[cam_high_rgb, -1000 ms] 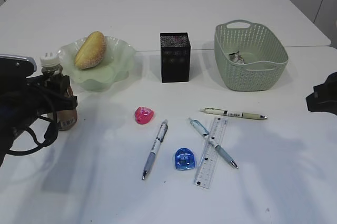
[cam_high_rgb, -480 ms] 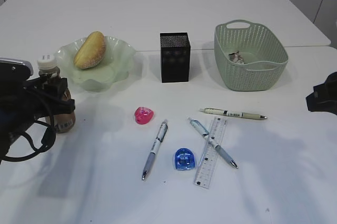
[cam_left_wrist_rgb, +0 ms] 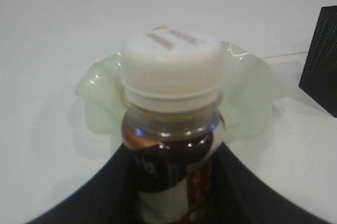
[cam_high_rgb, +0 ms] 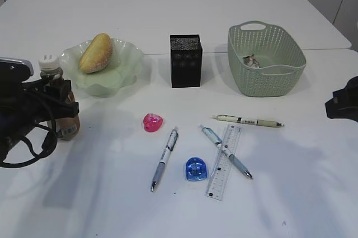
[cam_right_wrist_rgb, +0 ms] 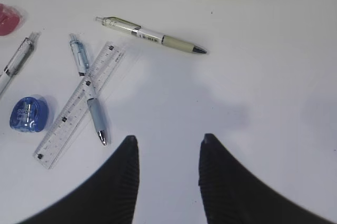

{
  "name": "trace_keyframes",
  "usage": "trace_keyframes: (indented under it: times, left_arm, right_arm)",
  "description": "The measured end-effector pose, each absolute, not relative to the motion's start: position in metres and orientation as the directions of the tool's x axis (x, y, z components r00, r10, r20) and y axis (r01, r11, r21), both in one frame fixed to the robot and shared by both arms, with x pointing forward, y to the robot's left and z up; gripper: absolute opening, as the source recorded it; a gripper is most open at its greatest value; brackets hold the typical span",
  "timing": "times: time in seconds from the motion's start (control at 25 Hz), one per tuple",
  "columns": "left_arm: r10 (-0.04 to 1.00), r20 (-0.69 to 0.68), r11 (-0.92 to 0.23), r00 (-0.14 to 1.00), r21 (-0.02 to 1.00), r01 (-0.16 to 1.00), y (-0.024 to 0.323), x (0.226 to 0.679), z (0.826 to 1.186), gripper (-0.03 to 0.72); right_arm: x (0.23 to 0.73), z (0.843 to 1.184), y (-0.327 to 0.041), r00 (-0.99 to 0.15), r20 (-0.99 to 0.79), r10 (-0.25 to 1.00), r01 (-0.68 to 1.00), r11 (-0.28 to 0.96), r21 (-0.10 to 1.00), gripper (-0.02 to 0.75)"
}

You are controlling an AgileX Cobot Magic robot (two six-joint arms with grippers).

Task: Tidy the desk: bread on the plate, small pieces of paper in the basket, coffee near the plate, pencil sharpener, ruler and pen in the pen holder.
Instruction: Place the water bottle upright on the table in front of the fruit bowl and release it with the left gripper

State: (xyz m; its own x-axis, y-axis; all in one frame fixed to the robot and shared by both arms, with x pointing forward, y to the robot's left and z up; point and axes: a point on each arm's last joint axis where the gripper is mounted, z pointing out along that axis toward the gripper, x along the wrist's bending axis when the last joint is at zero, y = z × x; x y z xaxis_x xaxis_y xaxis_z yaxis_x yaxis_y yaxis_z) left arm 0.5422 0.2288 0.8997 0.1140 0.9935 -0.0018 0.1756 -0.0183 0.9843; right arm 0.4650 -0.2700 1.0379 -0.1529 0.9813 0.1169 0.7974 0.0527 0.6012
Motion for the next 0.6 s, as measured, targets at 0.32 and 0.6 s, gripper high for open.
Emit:
trace_keyframes:
  times: [0.32,0.6]
  left_arm:
    - [0.993,-0.002,-0.018,0.114,0.984,0.176,0.2288,0.5422,0.8997,0.285]
    - [0.993,-0.002,-0.018,0.114,0.984,0.176,0.2288,0.5422,0.8997,0.316]
  right_arm:
    - [0.465,1.0379,-0.27,-0.153,0.118,0.981,0.797,0.053,0.601,0.315]
    - [0.465,1.0379,-0.2699,-0.153,0.119,0.981,0.797,0.051,0.601,0.315]
